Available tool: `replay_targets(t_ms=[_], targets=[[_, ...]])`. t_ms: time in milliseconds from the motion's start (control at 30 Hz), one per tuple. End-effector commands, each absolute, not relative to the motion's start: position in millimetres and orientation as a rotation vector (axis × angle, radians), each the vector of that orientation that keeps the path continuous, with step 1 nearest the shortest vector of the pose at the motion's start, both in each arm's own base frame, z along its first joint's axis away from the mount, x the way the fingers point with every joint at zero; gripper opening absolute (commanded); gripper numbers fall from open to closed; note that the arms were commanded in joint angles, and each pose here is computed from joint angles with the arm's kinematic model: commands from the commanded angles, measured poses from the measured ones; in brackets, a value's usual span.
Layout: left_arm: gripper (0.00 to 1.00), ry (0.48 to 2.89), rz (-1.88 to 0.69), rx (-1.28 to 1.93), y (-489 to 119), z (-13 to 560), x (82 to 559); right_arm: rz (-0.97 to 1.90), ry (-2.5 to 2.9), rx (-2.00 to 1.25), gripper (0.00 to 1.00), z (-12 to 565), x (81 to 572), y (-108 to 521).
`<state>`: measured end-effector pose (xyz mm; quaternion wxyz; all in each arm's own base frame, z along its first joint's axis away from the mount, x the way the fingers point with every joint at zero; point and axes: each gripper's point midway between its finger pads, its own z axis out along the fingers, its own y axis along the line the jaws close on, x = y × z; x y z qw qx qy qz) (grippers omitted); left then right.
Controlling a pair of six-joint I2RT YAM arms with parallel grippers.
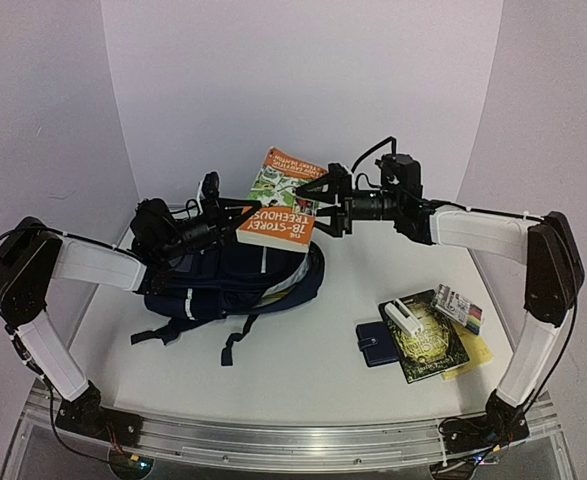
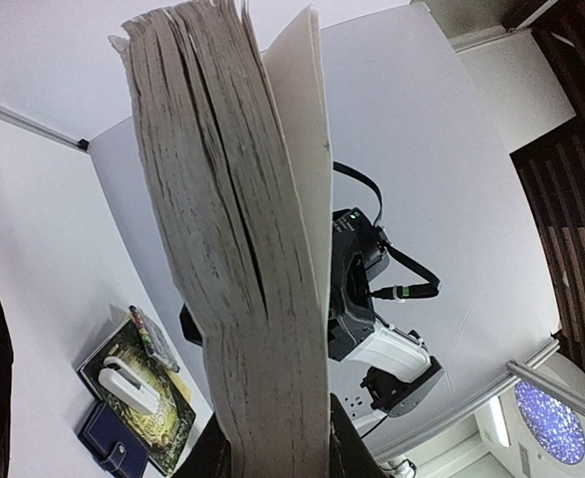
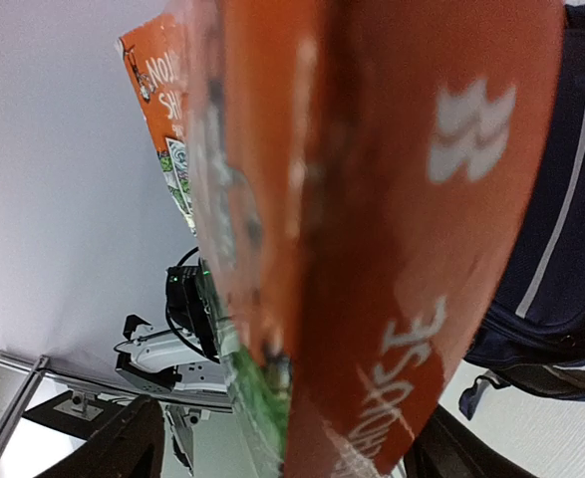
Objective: Pack the student bag
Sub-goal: Pick up the book from the center of the board.
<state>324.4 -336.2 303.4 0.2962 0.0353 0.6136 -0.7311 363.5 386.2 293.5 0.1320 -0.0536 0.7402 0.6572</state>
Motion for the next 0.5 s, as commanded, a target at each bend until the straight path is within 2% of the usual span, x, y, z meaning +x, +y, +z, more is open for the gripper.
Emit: replay_targets(t_ms=[0,100,267,333,400,433,467], targets=[[0.0,1.388,-1.962,0.209,-334,365,315,1.904,2.081,-0.155,0.64,303,368,388],[0.0,1.417,-1.951,0.227,-342,361,313,1.89,2.088,-0.139,0.46,298,372,389],[0.0,1.482,-1.903,0.268,-353,356,309,1.886,2.107,-0.102,0.35,290,378,390],[0.02,1.53,-1.882,0.277,-359,352,306,1.891,2.109,-0.108,0.25,290,378,390],[0.06,1.557,-1.857,0.291,-361,351,305,1.898,2.103,-0.117,0.13,293,378,390],[0.12,1.592,-1.841,0.285,-361,347,306,1.898,2.099,-0.118,0.06,295,379,388],[0.23,1.623,-1.816,0.283,-361,344,306,1.895,2.093,-0.114,0.01,297,381,384]])
